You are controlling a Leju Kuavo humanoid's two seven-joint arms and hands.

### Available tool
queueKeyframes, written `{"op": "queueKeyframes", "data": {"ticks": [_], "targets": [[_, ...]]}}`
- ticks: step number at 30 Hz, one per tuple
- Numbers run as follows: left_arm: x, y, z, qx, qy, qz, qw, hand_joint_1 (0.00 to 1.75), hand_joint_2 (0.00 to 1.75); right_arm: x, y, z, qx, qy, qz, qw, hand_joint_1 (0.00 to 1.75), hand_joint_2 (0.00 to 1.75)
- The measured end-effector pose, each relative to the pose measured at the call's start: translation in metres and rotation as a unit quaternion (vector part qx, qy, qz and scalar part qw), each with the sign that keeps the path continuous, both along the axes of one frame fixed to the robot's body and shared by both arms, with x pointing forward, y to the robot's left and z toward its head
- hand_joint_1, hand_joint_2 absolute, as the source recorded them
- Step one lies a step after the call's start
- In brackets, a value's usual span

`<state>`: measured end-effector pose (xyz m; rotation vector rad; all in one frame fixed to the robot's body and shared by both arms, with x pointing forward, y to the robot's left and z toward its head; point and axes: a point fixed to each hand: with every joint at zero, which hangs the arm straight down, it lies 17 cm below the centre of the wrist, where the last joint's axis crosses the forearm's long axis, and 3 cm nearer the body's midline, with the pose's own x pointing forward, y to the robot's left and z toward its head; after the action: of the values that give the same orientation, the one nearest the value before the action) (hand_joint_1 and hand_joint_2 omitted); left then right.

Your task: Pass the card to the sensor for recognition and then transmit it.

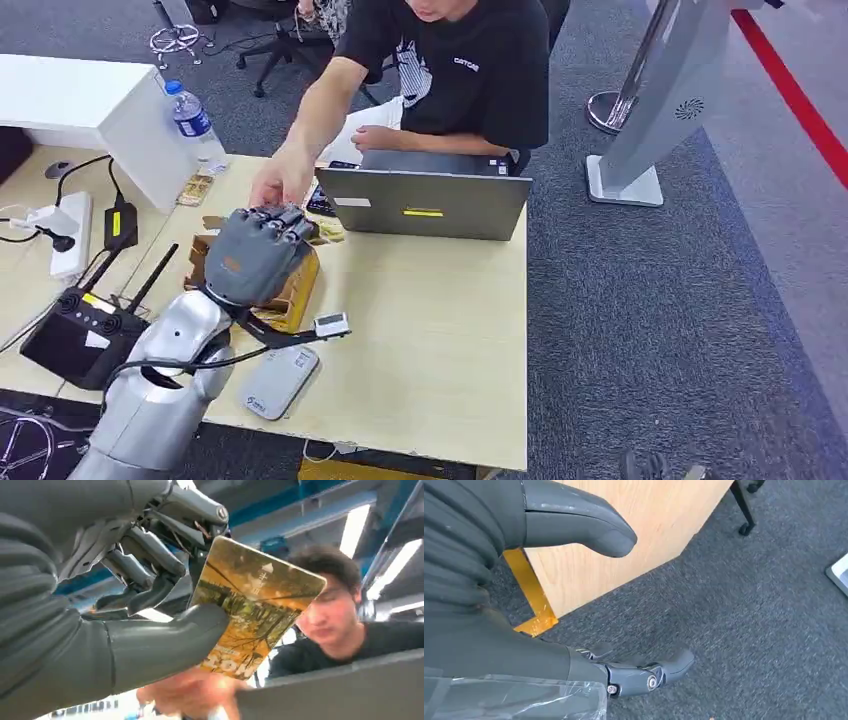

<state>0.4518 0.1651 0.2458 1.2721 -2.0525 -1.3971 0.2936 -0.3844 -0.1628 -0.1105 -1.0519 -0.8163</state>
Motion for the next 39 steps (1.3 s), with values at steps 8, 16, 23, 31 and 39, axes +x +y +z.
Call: {"op": "queueKeyframes", "data": {"ticks": [8,16,23,31,39], "targets": [[-0.035,0.010,-0.077,-0.025,0.108,-0.018,0.994,1.75,1.75,-0.009,-0.008,-0.002,0.001,0.001,-0.018,1.000,0.00,1.75],[-0.052,0.015,-0.113,-0.023,0.156,-0.013,0.987,1.75,1.75,-0.013,-0.011,-0.004,0.003,0.003,-0.027,1.000,0.00,1.75],[-0.054,0.033,-0.150,-0.004,0.192,0.023,0.981,1.75,1.75,-0.014,-0.011,-0.004,0.003,0.003,-0.027,1.000,0.00,1.75],[-0.050,0.047,-0.175,0.008,0.216,0.046,0.975,1.75,1.75,-0.014,-0.011,-0.004,0.001,0.004,-0.026,1.000,0.00,1.75],[-0.043,0.063,-0.194,0.022,0.232,0.076,0.970,1.75,1.75,-0.012,-0.009,-0.004,0.001,0.007,-0.019,1.000,0.00,1.75]]}}
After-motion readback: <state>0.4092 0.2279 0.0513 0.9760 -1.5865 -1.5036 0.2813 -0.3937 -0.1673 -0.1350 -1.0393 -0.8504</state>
